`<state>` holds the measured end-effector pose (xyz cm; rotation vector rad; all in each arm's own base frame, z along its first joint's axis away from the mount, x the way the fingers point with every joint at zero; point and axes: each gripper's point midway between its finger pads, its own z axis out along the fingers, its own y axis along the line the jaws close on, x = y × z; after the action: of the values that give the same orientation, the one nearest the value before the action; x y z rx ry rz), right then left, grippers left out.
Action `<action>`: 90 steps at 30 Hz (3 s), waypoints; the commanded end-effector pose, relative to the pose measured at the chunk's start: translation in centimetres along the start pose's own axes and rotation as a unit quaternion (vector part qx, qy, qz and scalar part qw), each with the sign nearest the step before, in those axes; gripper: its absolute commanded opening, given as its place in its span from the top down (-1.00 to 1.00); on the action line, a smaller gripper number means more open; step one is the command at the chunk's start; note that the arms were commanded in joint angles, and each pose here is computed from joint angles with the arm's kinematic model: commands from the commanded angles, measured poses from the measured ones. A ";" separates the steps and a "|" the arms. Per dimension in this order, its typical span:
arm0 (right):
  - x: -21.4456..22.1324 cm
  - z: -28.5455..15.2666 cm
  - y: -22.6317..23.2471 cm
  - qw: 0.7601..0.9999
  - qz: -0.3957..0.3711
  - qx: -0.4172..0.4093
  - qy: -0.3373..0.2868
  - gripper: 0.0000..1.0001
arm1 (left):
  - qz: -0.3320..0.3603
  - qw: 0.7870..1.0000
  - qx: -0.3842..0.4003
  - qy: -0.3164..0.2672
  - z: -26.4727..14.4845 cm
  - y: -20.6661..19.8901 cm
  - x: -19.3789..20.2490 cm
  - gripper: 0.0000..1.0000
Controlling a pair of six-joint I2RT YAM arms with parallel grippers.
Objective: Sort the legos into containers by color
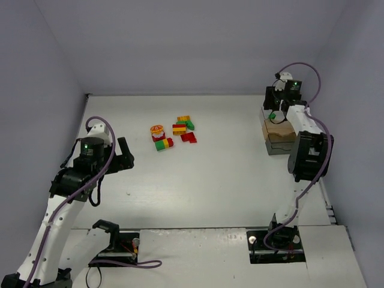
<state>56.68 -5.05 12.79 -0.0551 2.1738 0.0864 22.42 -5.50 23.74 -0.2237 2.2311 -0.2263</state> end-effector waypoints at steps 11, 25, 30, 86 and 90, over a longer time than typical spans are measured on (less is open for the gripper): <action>-3.1 -3.1 26.4 0.973 -0.085 -0.205 -0.060 -0.11 | -0.006 0.999 0.026 -0.031 -0.5 -1.1 -1.5 -0.85; 2.5 4.3 35.7 0.962 -0.114 -0.242 -0.046 -0.01 | -0.015 0.999 0.033 -0.029 -2.5 -0.7 -0.5 -0.85; 4.0 5.5 36.6 0.960 -0.122 -0.251 -0.035 0.08 | -0.025 0.999 0.031 -0.029 -2.9 -0.5 -0.1 -0.85; 0.2 -0.1 -9.4 0.942 0.292 0.154 -0.065 0.74 | -0.031 0.999 0.031 -0.026 0.0 -1.5 -1.3 -0.85; 0.1 -0.1 -9.2 0.941 0.295 0.151 -0.067 0.51 | -0.028 0.999 0.028 -0.025 0.1 -1.5 -1.5 -0.85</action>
<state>55.30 -13.53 7.59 0.7758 2.1032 0.0638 22.67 -6.37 23.87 -0.2655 2.2095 -0.3004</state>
